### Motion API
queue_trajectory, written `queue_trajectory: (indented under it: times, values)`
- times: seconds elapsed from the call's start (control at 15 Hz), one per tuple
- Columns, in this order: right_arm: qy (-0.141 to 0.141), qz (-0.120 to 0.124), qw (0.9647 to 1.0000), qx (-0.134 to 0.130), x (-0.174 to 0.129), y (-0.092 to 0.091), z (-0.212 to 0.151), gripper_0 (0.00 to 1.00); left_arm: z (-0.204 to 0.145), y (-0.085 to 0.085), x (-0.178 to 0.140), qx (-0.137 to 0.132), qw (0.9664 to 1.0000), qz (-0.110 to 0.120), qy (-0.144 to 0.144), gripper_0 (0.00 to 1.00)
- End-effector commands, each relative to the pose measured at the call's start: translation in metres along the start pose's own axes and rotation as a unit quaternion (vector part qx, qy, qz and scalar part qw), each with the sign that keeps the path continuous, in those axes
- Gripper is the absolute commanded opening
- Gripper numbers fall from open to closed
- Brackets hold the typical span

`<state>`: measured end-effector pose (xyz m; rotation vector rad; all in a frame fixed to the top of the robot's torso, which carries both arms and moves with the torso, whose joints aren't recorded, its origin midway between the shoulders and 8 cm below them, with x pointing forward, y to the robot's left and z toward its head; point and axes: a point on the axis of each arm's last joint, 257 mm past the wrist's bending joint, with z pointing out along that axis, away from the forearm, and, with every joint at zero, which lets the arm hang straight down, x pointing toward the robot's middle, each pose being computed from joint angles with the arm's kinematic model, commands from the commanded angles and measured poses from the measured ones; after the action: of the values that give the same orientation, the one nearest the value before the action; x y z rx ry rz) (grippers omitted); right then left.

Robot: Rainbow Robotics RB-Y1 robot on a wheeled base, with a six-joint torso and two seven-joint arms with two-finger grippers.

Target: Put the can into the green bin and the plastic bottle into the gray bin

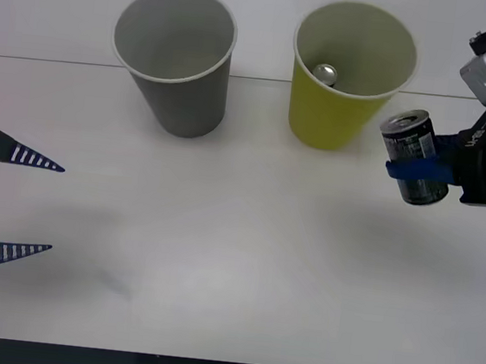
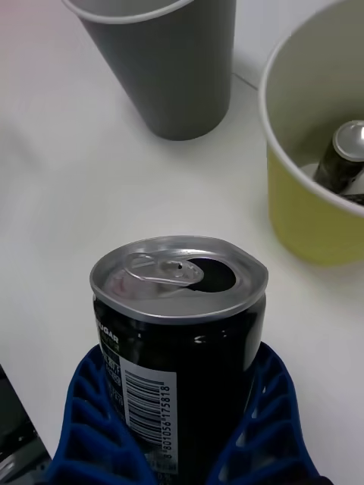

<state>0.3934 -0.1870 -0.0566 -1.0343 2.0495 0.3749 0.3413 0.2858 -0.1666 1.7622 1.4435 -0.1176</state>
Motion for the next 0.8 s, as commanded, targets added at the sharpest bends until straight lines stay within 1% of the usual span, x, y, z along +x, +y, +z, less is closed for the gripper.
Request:
queue_trajectory:
  times: [0.07, 0.2, 0.4, 0.6, 0.8]
  values:
    - [-0.008, -0.006, 0.9998, 0.016, -0.018, -0.018, -0.007, 0.00, 0.000, 0.000, 0.000, 0.000, 1.0000, 0.000, 0.000, 1.00]
    - [-0.007, -0.008, 0.9996, 0.025, -0.028, -0.030, -0.009, 0.00, 0.000, 0.000, 0.000, 0.000, 1.0000, 0.000, 0.000, 1.00]
    - [0.009, -0.015, 0.9993, 0.033, -0.041, -0.046, -0.006, 0.00, 0.000, 0.000, 0.000, 0.000, 1.0000, 0.000, 0.000, 1.00]
    - [0.015, -0.011, 0.9992, 0.036, -0.065, -0.065, 0.000, 0.00, 0.000, 0.000, 0.000, 0.000, 1.0000, 0.000, 0.000, 1.00]
    - [0.028, -0.004, 0.9986, 0.045, -0.085, -0.085, 0.010, 0.00, 0.000, 0.000, 0.000, 0.000, 1.0000, 0.000, 0.000, 1.00]
